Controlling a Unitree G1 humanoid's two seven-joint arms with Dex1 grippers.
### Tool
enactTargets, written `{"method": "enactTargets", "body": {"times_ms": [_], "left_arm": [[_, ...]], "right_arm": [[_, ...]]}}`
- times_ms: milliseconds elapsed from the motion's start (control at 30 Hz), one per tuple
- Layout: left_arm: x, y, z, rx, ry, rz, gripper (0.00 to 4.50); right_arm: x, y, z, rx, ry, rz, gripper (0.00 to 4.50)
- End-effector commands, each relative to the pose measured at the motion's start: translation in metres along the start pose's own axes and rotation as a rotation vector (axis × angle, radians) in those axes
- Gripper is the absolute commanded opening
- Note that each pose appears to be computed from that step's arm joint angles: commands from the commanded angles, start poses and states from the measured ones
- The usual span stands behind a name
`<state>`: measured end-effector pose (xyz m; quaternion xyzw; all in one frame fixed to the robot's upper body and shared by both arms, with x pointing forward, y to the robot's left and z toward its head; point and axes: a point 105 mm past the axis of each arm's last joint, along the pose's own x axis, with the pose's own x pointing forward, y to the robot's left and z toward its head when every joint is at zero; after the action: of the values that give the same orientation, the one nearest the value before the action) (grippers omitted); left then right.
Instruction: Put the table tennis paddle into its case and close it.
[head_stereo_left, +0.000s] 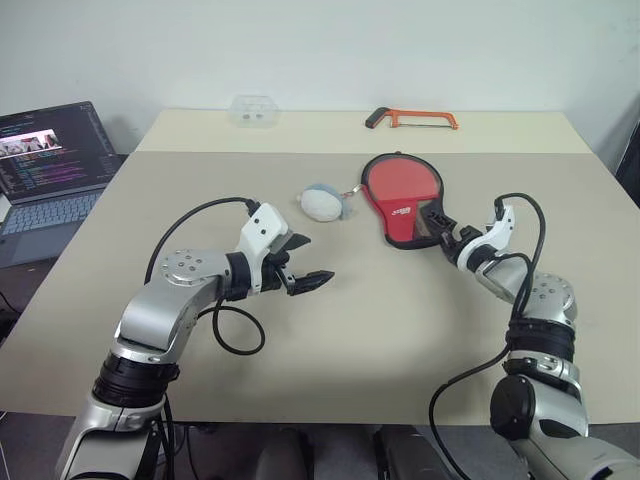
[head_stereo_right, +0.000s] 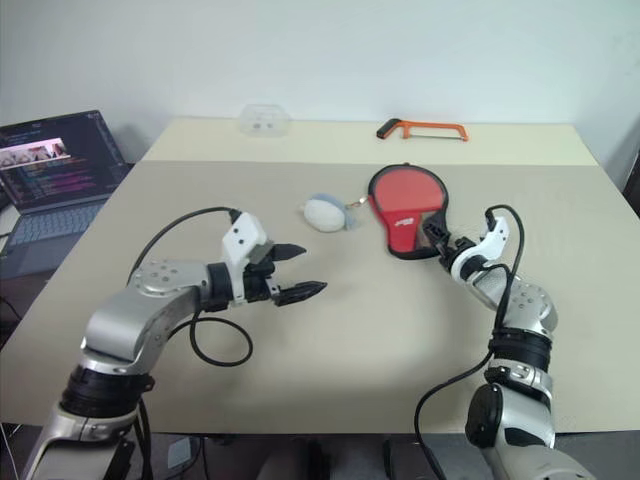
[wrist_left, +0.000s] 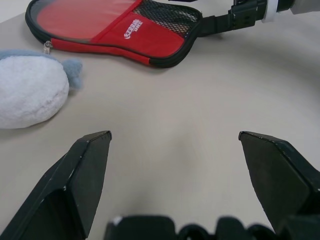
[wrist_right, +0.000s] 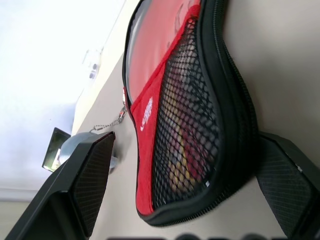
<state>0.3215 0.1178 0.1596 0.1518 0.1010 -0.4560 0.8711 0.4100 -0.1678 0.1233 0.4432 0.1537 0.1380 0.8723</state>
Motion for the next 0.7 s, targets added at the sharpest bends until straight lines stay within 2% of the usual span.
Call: {"method": "enactTargets", "body": {"times_ms": [33, 100, 133, 200, 433, 533, 700], "left_arm": [[-0.003, -0.004, 0.012, 0.049, -0.024, 0.002, 4.45], [-0.004, -0.003, 0.012, 0.052, -0.024, 0.005, 4.45], [-0.004, -0.003, 0.013, 0.053, -0.024, 0.006, 4.50], [-0.004, -0.003, 0.013, 0.056, -0.024, 0.008, 4.50], [-0.003, -0.001, 0.014, 0.061, -0.027, 0.011, 4.50], [-0.003, -0.001, 0.015, 0.063, -0.028, 0.014, 4.50], [-0.001, 0.000, 0.015, 0.064, -0.026, 0.014, 4.50]], "right_arm": [[0.009, 0.010, -0.002, -0.010, 0.000, 0.025, 4.50], [0.011, 0.007, -0.003, -0.007, 0.002, 0.011, 4.50], [0.012, 0.006, -0.003, -0.007, 0.002, 0.004, 4.09], [0.013, 0.003, -0.004, -0.005, 0.000, -0.009, 3.58], [0.014, -0.001, -0.006, -0.012, 0.006, -0.031, 1.05], [0.015, -0.001, -0.007, -0.015, 0.010, -0.034, 0.13], [0.011, 0.003, -0.014, -0.029, 0.064, -0.029, 0.03]]}}
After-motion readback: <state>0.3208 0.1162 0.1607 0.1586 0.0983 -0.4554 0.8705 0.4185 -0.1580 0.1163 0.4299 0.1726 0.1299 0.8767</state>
